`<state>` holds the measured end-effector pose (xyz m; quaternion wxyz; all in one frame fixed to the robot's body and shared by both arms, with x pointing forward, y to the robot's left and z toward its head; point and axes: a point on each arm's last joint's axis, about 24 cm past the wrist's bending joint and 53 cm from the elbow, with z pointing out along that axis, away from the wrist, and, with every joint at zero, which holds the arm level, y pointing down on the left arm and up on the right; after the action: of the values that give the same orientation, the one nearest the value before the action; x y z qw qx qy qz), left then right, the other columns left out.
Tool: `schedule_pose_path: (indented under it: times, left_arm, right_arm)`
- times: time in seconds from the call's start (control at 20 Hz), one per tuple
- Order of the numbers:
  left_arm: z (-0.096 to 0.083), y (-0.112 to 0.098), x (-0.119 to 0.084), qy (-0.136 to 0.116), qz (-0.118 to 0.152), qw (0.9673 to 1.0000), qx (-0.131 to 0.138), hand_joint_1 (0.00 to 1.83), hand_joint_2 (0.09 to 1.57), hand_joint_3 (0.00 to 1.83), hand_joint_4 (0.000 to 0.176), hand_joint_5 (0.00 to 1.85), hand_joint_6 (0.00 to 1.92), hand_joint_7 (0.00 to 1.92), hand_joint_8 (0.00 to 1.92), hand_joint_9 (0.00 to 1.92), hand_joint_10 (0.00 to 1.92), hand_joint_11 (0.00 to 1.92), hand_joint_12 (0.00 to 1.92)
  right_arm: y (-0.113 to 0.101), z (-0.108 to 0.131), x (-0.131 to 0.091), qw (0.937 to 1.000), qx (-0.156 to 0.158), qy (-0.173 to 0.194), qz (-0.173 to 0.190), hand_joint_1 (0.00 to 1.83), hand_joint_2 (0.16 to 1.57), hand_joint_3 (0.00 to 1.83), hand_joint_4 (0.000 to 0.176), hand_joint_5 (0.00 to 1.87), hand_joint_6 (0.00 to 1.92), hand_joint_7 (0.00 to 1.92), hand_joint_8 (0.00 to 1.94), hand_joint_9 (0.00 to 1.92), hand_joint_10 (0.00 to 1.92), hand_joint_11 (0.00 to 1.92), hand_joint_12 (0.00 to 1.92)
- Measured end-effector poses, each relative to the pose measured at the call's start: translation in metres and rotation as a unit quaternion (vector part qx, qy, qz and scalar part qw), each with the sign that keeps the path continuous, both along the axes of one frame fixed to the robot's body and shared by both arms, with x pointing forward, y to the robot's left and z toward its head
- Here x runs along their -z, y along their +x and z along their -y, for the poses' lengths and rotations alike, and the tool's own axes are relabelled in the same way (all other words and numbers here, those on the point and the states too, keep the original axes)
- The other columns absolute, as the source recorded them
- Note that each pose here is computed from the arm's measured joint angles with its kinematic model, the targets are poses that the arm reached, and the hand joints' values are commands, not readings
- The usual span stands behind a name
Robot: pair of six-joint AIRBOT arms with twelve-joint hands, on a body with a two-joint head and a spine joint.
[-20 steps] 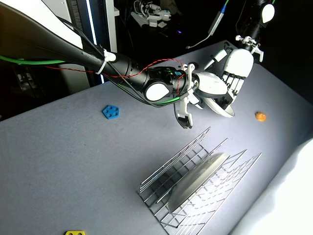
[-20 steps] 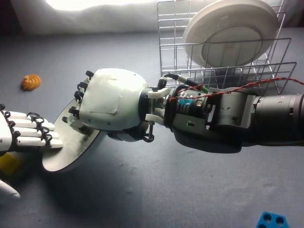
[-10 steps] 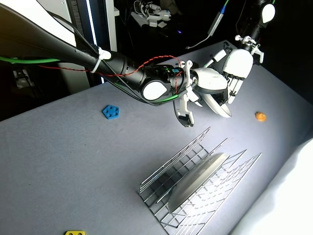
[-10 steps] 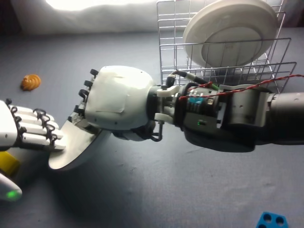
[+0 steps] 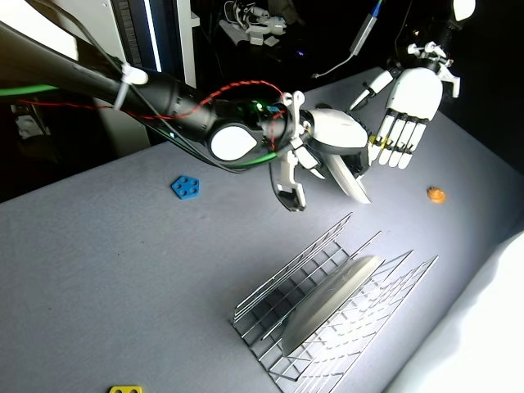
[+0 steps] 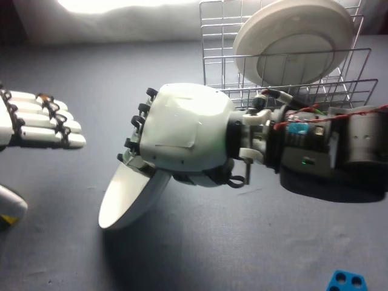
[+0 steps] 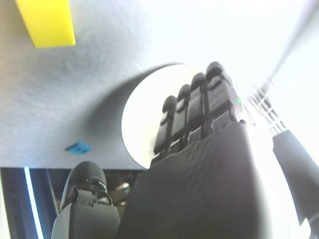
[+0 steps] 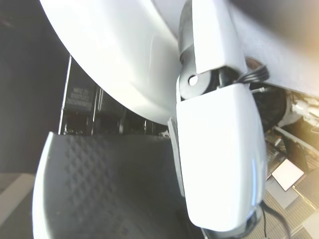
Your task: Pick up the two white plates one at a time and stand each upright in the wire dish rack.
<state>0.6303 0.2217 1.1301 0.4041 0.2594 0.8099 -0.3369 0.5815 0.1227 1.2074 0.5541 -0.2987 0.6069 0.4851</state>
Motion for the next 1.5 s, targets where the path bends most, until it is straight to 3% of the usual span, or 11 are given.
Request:
schedule_pose_path:
  times: [0.25,0.5,0.6,0.8,0.95,1.2,1.35,1.45,1.5]
  left_arm:
    - [0.001,0.001,-0.007,-0.001,0.015,0.9999,0.008,0.00,1.11,0.00,0.000,0.02,0.00,0.00,0.00,0.00,0.00,0.00,0.00]
    - [-0.008,0.004,-0.011,0.004,0.023,0.9997,0.002,0.00,1.11,0.00,0.000,0.02,0.00,0.00,0.00,0.00,0.00,0.00,0.00]
    - [-0.009,0.005,-0.011,0.004,0.023,0.9997,0.001,0.00,1.11,0.00,0.000,0.03,0.00,0.00,0.00,0.00,0.00,0.00,0.00]
    - [-0.009,0.008,-0.012,-0.016,0.001,0.9998,-0.013,0.00,1.11,0.00,0.000,0.02,0.00,0.00,0.00,0.00,0.00,0.00,0.00]
    - [-0.008,0.009,-0.013,-0.020,-0.001,0.9997,-0.014,0.00,1.11,0.00,0.000,0.03,0.01,0.01,0.00,0.00,0.00,0.00,0.00]
    - [-0.008,0.009,-0.014,-0.026,-0.008,0.9994,-0.019,0.00,1.11,0.00,0.000,0.02,0.00,0.00,0.00,0.00,0.00,0.00,0.00]
    - [-0.008,0.009,-0.014,-0.027,-0.009,0.9994,-0.019,0.00,1.12,0.00,0.000,0.03,0.01,0.01,0.00,0.00,0.00,0.00,0.00]
    - [-0.008,0.009,-0.014,-0.028,-0.010,0.9993,-0.020,0.00,1.12,0.00,0.000,0.04,0.01,0.01,0.00,0.00,0.00,0.00,0.00]
    - [-0.008,0.009,-0.014,-0.028,-0.011,0.9993,-0.021,0.00,1.12,0.00,0.000,0.03,0.00,0.00,0.00,0.00,0.00,0.00,0.00]
  right_arm:
    - [0.002,0.020,-0.015,0.9953,0.008,0.026,-0.093,1.38,1.08,0.00,0.000,0.97,1.00,1.04,0.89,1.00,1.00,0.90,1.07]
    - [0.012,0.040,-0.031,0.9820,0.025,0.047,-0.181,1.38,1.10,0.00,0.000,0.95,1.04,1.01,0.94,0.97,1.04,0.87,1.10]
    - [0.011,0.044,-0.041,0.9723,0.017,0.066,-0.224,1.38,1.09,0.00,0.000,0.96,1.02,1.02,0.93,0.96,1.04,0.87,1.11]
    - [0.014,0.049,-0.056,0.9562,0.016,0.089,-0.278,1.38,1.09,0.00,0.000,0.94,1.04,1.03,0.92,0.98,1.02,0.88,1.11]
    - [0.015,0.054,-0.063,0.9437,0.014,0.100,-0.315,1.38,1.09,0.00,0.000,0.96,1.02,1.04,0.90,0.98,1.01,0.88,1.08]
    - [0.023,0.072,-0.091,0.9147,0.010,0.155,-0.373,1.38,1.09,0.00,0.000,0.96,1.02,1.03,0.90,0.98,1.02,0.88,1.09]
    - [0.030,0.080,-0.097,0.8995,0.016,0.175,-0.400,1.38,1.10,0.00,0.000,0.95,1.04,1.02,0.94,0.96,1.04,0.86,1.11]
    - [0.038,0.086,-0.100,0.8857,0.022,0.193,-0.422,1.38,1.10,0.00,0.000,0.93,1.06,1.01,0.95,0.95,1.06,0.85,1.11]
    - [0.044,0.092,-0.105,0.8756,0.029,0.208,-0.435,1.38,1.10,0.00,0.000,0.94,1.05,1.02,0.94,0.95,1.05,0.86,1.11]
